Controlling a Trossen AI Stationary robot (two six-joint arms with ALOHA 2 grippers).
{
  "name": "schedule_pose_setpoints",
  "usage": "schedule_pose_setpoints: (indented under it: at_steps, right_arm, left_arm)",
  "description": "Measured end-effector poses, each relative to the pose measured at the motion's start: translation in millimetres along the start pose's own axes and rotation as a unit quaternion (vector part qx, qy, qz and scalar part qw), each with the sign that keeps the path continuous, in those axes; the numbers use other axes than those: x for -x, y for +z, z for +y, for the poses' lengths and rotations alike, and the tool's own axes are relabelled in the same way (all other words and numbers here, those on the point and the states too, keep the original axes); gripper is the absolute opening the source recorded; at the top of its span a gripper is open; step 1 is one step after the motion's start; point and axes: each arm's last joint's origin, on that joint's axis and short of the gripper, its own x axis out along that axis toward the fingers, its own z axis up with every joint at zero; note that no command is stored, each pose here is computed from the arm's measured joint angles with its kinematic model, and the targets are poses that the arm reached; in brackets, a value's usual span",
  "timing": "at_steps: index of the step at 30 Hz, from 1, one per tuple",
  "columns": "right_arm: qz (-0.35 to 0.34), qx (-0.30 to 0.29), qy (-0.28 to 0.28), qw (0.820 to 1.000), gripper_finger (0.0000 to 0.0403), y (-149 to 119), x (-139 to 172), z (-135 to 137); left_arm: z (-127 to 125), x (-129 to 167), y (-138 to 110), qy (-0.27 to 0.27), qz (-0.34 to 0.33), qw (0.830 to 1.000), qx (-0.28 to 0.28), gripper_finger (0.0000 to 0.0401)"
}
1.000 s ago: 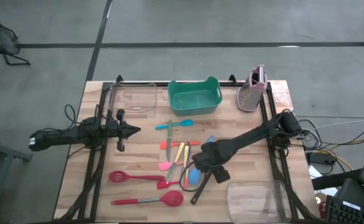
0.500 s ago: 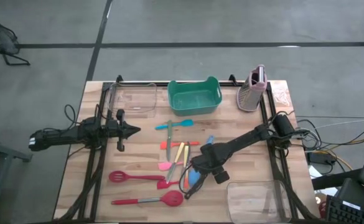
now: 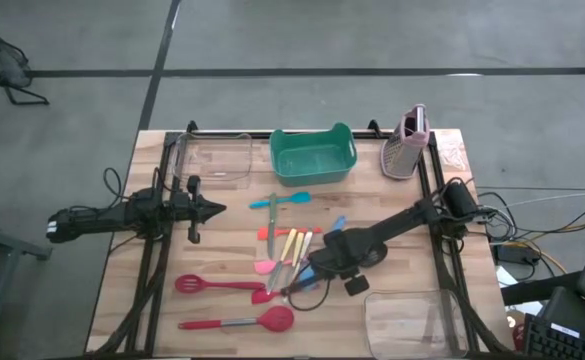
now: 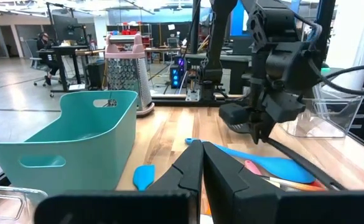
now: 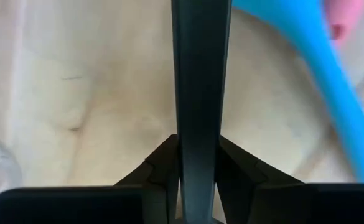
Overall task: Pick & Place Kitchen Items
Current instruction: Put the black serving spoon into the green bin
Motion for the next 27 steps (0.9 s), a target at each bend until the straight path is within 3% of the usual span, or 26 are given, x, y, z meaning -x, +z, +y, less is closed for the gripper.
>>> schedule_pose_setpoints:
  at_steps: [10, 19, 27]
  right_arm:
    - [-0.034, -0.006, -0.008, 0.999, 0.007, -5.3, 35.2, 3.0]
    - [-0.075, -0.009, -0.148, 0.986, 0.009, -11.2, 77.9, -12.1]
    - [-0.112, -0.061, -0.264, 0.956, 0.0072, -22.1, 116.3, -59.1]
  left_arm:
    - [0.0, 0.0, -0.1, 0.0, 0.0, 1.0, 0.0, 0.0019]
    - [0.0, 0.0, 0.6, 0.0, -0.003, 1.0, 0.0, 0.0019]
    - [0.0, 0.0, 1.0, 0.0, -0.006, 1.0, 0.0, 0.0019]
